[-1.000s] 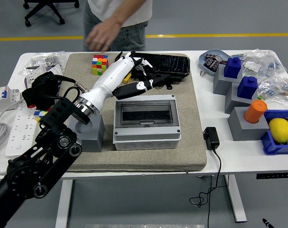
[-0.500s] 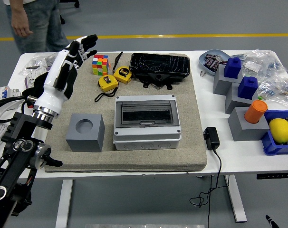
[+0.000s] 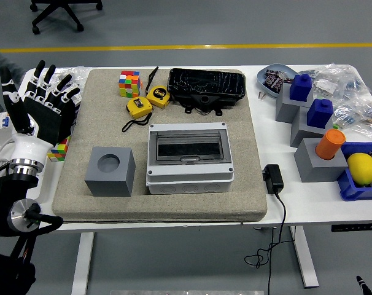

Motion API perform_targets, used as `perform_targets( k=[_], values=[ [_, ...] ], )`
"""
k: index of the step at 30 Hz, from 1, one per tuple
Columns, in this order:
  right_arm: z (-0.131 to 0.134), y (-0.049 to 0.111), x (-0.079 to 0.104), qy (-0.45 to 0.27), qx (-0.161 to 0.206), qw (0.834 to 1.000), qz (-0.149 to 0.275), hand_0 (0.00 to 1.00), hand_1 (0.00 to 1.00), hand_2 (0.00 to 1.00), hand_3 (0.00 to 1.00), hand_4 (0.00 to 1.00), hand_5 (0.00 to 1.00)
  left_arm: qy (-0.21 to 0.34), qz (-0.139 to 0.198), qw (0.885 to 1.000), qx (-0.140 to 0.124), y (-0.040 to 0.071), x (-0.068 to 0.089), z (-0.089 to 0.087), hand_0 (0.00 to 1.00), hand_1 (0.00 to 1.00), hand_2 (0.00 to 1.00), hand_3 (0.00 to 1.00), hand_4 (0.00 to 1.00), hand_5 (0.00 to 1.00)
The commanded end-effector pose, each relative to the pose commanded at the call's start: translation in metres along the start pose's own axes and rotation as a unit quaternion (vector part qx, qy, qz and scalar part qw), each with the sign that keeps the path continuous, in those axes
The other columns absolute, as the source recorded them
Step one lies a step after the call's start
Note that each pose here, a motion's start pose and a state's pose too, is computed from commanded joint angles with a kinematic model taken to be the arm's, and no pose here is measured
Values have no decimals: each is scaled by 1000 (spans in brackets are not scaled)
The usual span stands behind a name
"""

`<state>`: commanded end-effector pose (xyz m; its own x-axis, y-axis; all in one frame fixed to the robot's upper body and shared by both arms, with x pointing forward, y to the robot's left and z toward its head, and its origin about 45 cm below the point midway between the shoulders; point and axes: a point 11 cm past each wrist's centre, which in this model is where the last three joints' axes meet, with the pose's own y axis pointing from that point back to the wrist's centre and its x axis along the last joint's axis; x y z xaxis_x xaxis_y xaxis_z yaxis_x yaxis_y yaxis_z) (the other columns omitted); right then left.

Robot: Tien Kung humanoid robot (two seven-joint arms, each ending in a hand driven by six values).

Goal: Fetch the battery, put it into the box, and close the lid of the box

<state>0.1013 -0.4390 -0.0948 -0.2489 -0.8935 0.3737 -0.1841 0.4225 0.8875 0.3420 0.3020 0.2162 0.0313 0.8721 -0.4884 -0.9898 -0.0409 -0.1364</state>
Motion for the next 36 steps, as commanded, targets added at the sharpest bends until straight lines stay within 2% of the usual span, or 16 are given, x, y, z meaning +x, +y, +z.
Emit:
perform_targets(
  k=[1,6,7,12,13,18,19,24,25,27,30,31,36],
  values=[
    [1,0,-1,0,1,1000,-1,842,821,801,827,998,998,-3,-2,1000,-1,0,-1,0,354,372,555,685,998,998],
    [4,0,-4,5,0,1000,-6,842,821,801,827,998,998,-16,-17,1000,3,3,-4,-2,354,372,555,685,998,998],
    [3,0,-4,6,0,1000,-6,843,818,797,821,998,998,-17,-18,1000,3,3,-4,-2,998,773,607,586,998,998],
    [1,0,-3,10,4,1000,-8,843,818,797,821,998,998,-25,-24,999,9,6,-2,-6,998,773,607,586,998,998],
    [1,0,-3,10,3,1000,-9,833,812,794,810,998,998,-23,-26,999,12,6,-2,-7,998,998,998,744,998,998],
    [2,0,-3,12,1,1000,-11,833,812,794,810,998,998,-2,-30,999,16,6,-4,-9,998,998,998,744,998,998],
    [3,0,-3,12,0,1000,-11,831,809,792,806,998,998,6,-29,999,18,6,-4,-10,850,998,998,990,998,998],
    [6,0,-5,13,-3,1000,-13,831,809,792,806,998,998,11,-20,1000,21,6,-3,-11,850,998,998,990,998,998],
    [6,0,-5,14,-3,1000,-12,832,808,789,808,998,998,15,-16,1000,18,6,-3,-11,770,528,605,998,998,998],
    [7,0,-5,14,-4,1000,-12,832,808,789,808,998,998,18,-15,1000,16,6,-3,-10,770,528,605,998,998,998],
    [7,0,-5,14,-5,1000,-12,832,808,789,808,998,998,23,-31,999,23,6,-7,-12,770,528,605,998,998,998],
    [7,0,-5,14,-5,1000,-12,830,805,782,808,998,998,21,-37,999,27,6,-9,-13,842,404,244,635,998,998],
    [7,0,-6,13,-5,1000,-14,830,805,782,808,998,998,9,-57,998,36,7,-14,-16,842,404,244,635,998,998]
  ],
)
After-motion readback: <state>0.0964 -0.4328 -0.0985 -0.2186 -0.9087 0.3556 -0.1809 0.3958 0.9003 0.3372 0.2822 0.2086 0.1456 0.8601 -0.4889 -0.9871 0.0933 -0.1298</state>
